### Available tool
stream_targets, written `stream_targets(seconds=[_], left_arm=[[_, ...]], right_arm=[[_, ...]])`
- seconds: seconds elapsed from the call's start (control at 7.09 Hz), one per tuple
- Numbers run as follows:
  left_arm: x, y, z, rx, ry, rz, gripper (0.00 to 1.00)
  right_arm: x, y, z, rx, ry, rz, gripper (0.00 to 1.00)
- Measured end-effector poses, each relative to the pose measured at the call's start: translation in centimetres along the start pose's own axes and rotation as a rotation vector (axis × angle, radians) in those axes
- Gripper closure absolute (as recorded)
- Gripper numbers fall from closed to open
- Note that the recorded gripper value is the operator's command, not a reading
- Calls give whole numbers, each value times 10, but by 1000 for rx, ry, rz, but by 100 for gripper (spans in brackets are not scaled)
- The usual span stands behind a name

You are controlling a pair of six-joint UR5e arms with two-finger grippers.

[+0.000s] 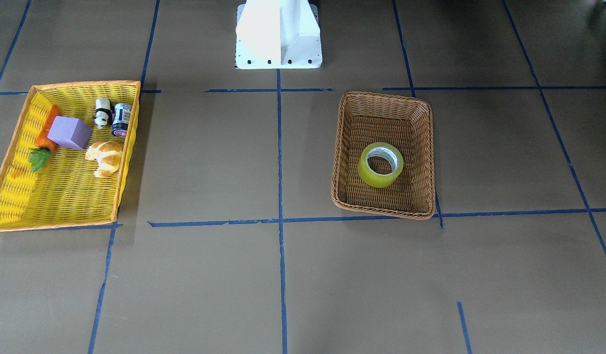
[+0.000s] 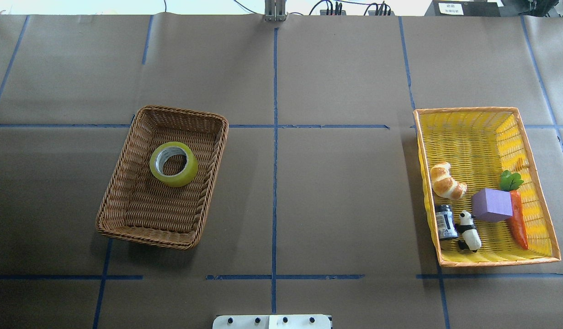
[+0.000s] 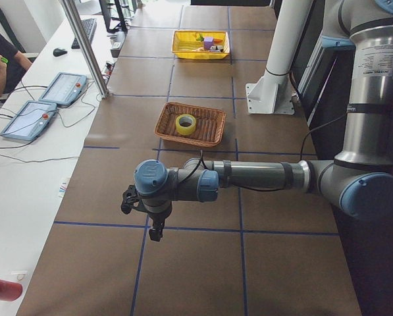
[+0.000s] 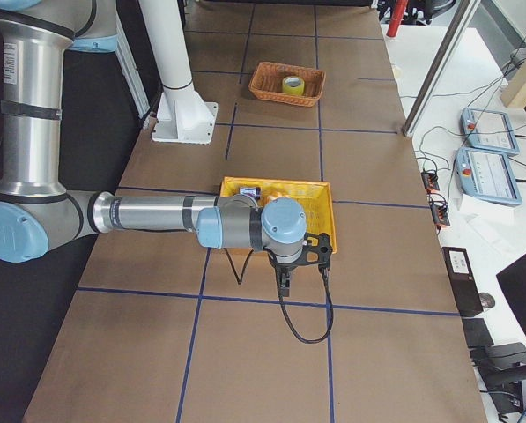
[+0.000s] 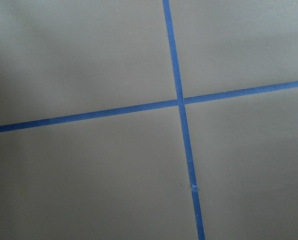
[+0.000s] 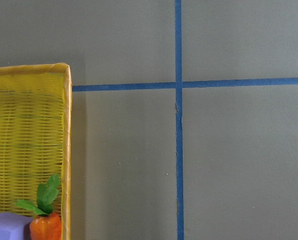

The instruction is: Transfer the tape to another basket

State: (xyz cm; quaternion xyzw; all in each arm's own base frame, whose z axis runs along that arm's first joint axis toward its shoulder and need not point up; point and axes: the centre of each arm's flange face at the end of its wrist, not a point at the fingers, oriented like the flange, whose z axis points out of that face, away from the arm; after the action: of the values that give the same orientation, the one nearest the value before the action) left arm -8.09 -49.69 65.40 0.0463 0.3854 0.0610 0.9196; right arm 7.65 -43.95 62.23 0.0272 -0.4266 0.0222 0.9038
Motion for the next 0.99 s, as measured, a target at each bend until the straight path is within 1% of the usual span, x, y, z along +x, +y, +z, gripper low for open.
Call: stream_targets(seconds=[0.42,0.99], left_arm=[[-1,1,1,-2,0,-1,0],[-1,1,1,-1,0,0,0]], right_arm=[[2,1,2,-4,6,0,0],[8,4,4,-9,30,3,0]])
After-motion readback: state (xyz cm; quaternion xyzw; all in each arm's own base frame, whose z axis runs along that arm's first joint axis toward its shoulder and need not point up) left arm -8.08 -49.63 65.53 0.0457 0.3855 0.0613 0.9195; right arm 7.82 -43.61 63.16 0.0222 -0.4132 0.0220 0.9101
